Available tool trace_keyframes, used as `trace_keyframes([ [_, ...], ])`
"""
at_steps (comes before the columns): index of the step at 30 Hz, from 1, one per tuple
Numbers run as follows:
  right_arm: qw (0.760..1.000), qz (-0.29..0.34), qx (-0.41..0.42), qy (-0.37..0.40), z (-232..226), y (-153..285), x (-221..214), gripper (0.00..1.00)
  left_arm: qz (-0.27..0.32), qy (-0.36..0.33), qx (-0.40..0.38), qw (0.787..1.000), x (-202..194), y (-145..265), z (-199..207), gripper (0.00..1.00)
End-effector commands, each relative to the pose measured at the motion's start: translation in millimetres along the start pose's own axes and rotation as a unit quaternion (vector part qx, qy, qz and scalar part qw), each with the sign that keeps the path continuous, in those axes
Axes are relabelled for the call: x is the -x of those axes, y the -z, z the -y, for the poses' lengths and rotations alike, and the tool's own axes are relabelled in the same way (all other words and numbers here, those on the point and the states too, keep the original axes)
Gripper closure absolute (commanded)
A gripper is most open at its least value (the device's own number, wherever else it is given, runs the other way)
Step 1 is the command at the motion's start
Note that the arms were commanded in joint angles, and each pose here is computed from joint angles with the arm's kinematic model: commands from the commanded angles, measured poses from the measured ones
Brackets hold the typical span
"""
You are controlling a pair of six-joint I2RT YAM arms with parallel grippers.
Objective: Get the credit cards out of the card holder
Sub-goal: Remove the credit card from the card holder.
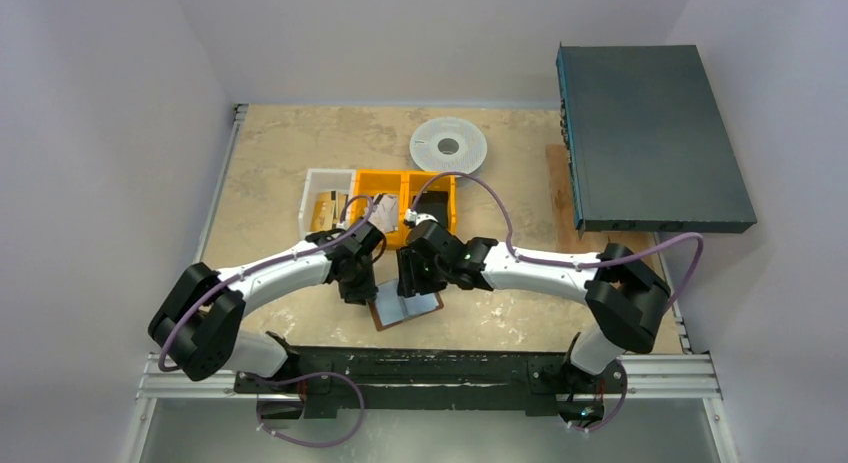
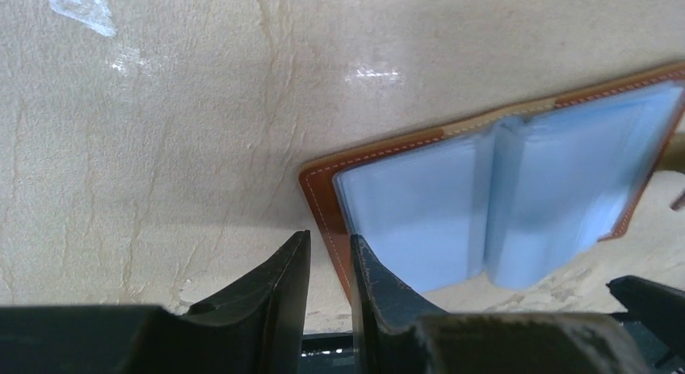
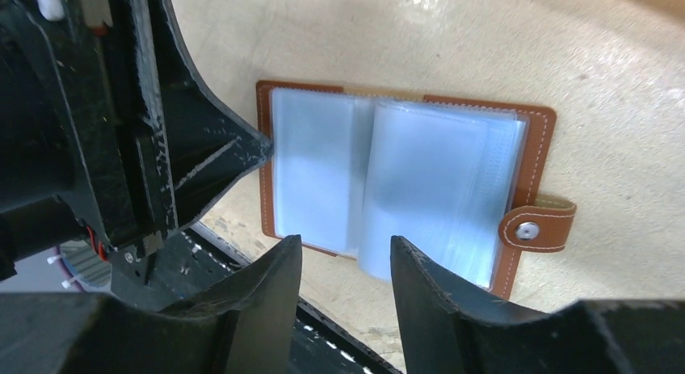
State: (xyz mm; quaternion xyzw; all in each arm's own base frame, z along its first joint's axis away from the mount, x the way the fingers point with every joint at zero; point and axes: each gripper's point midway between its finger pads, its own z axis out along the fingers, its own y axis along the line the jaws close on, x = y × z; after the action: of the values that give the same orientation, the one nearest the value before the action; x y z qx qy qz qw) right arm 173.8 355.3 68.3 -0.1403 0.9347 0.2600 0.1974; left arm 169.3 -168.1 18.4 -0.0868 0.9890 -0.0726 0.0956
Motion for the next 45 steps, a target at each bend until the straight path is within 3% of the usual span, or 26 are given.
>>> trace_keyframes([
  [1,0.999,0.04,-0.015,0.022,-10.2,15.4,22.1,0.55,0.021,-0.011,-0.036,0.999,8.4,17.4,9.9,0.75],
  [4,0.998,0.04,-0.022,0.039,-19.2,14.0,20.1,0.55,0.024,0.002,-0.032,0.999,9.4,26.1,2.0,0.73],
  [11,0.994,0.018,-0.051,0.09,-36.8,-8.6,2.5,0.4,0.029,0.075,-0.014,0.997,15.6,29.6,-33.3,0.71],
  [17,0.987,0.001,-0.1,0.129,-38.2,-28.5,-10.8,0.31,0.022,0.121,-0.051,0.991,18.8,30.8,-37.3,0.7],
  [26,0.973,-0.009,-0.167,0.159,-26.6,-42.4,-19.6,0.29,0.013,0.127,-0.074,0.989,18.2,27.4,-32.5,0.71],
  [33,0.971,-0.039,-0.176,0.159,-19.2,-52.5,-35.9,0.35,0.01,0.124,-0.08,0.989,18.0,25.6,-30.6,0.71],
  [45,0.982,-0.055,-0.128,0.129,-28.5,-51.5,-42.9,0.65,-0.016,0.114,-0.101,0.988,10.3,14.5,-23.8,0.72],
])
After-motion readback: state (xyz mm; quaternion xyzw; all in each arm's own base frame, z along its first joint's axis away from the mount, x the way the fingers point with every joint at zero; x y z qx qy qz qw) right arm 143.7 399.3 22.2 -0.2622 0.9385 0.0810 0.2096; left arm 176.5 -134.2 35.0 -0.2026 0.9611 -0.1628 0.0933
